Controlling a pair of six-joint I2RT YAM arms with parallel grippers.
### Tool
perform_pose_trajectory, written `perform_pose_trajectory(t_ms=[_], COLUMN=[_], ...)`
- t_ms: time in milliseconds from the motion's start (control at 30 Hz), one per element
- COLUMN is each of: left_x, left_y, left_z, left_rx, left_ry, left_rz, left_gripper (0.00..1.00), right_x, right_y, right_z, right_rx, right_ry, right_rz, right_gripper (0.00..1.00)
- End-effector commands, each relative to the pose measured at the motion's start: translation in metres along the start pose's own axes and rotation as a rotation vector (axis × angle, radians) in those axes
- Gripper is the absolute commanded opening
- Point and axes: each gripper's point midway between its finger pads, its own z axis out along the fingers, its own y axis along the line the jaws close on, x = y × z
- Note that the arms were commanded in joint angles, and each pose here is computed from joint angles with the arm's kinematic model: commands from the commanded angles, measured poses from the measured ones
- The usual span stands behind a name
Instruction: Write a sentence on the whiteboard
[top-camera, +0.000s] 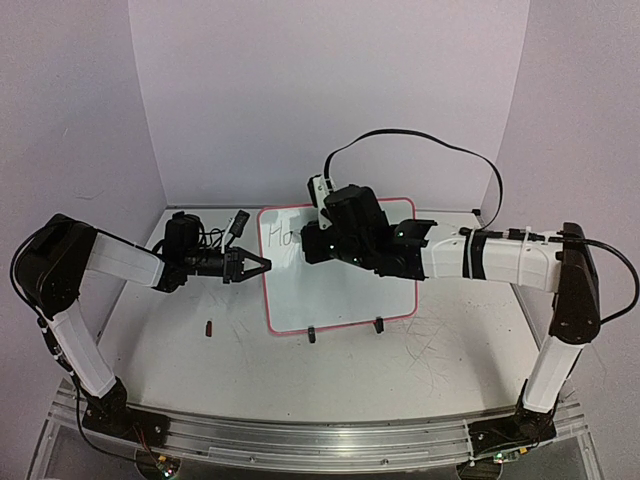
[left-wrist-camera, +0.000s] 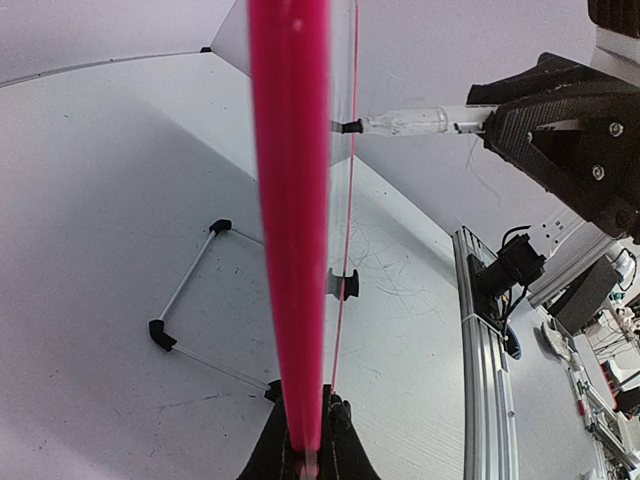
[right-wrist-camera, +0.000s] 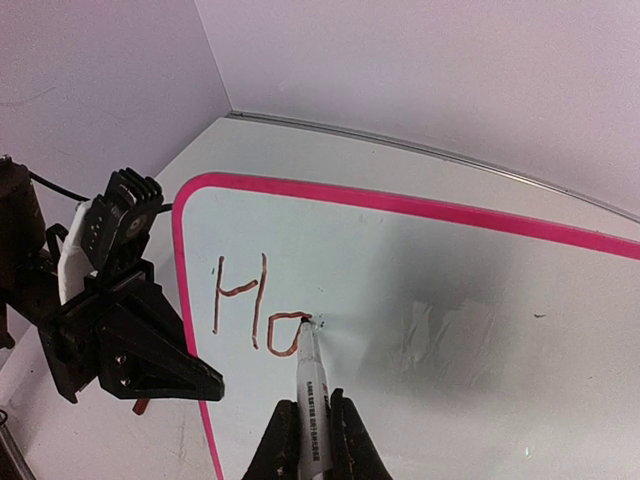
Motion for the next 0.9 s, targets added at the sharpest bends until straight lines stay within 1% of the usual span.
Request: perform_pose_trajectory(t_ms=[0, 333, 867], left_x=[-0.006, -0.005, -0.004], left_y=[-0.011, -0.01, -0.01], left_z=[0.003, 0.003, 0.003], left_rx=[0.016, 0.017, 0.016], left_ry=[-0.004, -0.001, 0.0], left_rz=[0.056, 0.05, 0.049], left_gripper=[0.0, 0.0, 0.0], right_x=[-0.016, 0.003, 0.012], right_y=[-0.012, -0.012, -0.012], right_z=[-0.009, -0.01, -0.012], right_rx=[0.026, 0.013, 0.001], right_ry=[-0.039, 0.005, 0.035], right_rz=[0.014, 0.014, 0.012], right_gripper=[0.0, 0.0, 0.0])
